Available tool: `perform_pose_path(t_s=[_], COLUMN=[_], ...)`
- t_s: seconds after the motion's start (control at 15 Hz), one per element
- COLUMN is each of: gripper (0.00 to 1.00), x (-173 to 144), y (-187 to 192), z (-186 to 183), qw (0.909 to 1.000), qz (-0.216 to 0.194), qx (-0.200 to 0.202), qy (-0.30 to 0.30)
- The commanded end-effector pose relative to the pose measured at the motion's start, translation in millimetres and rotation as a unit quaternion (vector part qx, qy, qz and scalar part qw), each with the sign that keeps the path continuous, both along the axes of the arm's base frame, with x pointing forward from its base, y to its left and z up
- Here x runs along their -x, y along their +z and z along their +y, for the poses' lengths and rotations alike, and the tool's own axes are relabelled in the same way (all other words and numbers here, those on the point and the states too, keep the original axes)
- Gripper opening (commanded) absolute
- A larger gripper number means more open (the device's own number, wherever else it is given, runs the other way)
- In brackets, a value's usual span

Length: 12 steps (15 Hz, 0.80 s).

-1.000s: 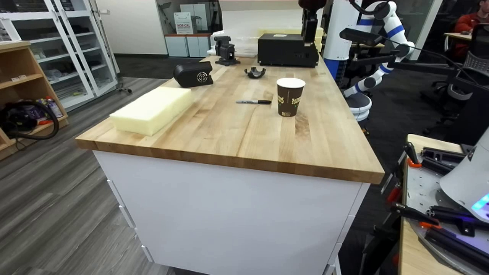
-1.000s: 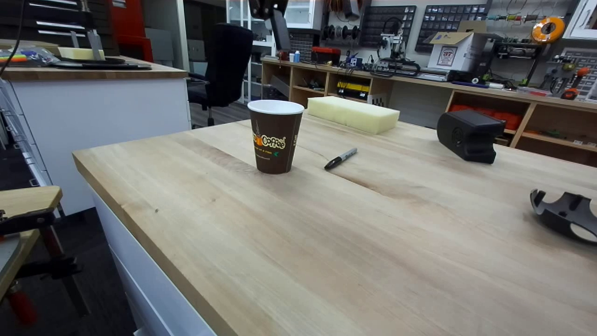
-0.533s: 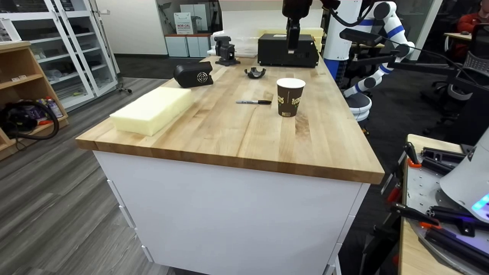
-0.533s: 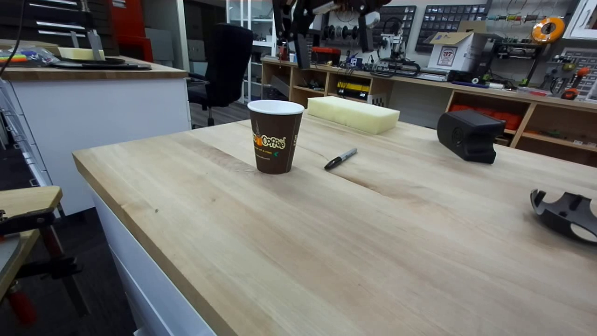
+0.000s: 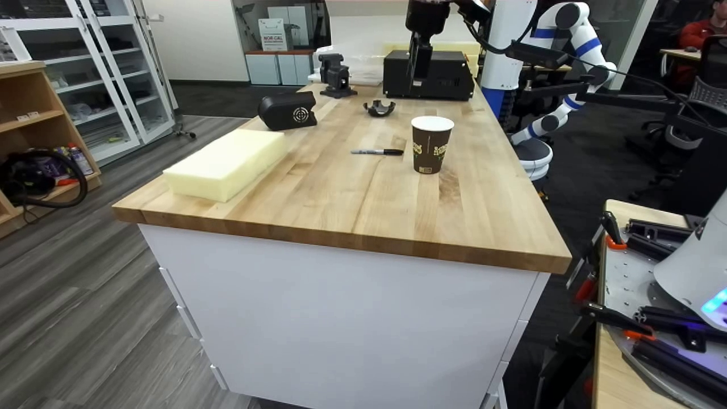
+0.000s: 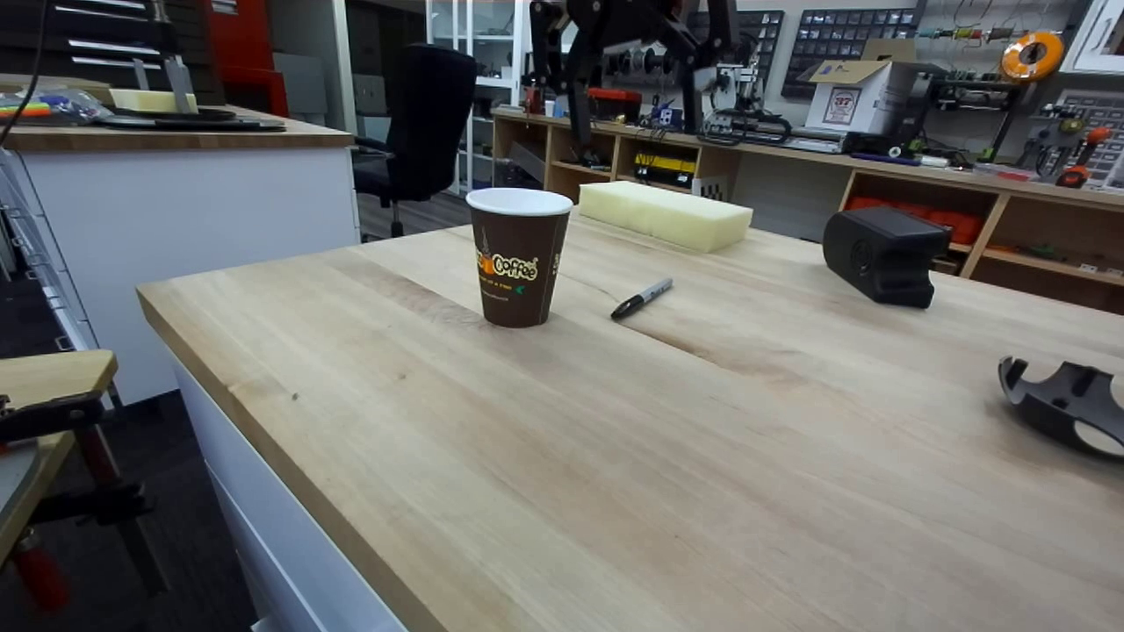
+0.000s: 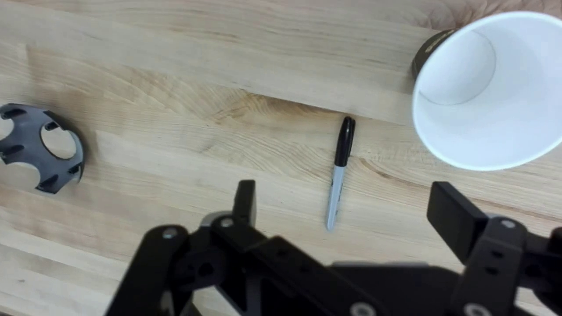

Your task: Put the pen in the cup

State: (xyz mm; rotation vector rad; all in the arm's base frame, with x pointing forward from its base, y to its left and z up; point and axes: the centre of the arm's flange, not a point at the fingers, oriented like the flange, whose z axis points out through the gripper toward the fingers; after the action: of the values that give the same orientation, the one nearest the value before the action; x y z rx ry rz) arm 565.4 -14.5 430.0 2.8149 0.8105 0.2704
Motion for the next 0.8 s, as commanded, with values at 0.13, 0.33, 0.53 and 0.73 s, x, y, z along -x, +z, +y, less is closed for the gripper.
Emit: perform_pose_path(t_s=[0.13,0.33,0.53,0.73], gripper=[1.00,1.00,1.00,1.00], x=[-24,-36,-46,-55], y=[-33,-49,-57,-62], z=[-2,-1,3,4], qw=[0.9991,0.9988,0.9983,0.9978], qz=[0.022,0.035,0.041,0.042], qx=[0.028,0.007,-0.015,-0.043], qy=[0.021,0.033,0.038,0.027])
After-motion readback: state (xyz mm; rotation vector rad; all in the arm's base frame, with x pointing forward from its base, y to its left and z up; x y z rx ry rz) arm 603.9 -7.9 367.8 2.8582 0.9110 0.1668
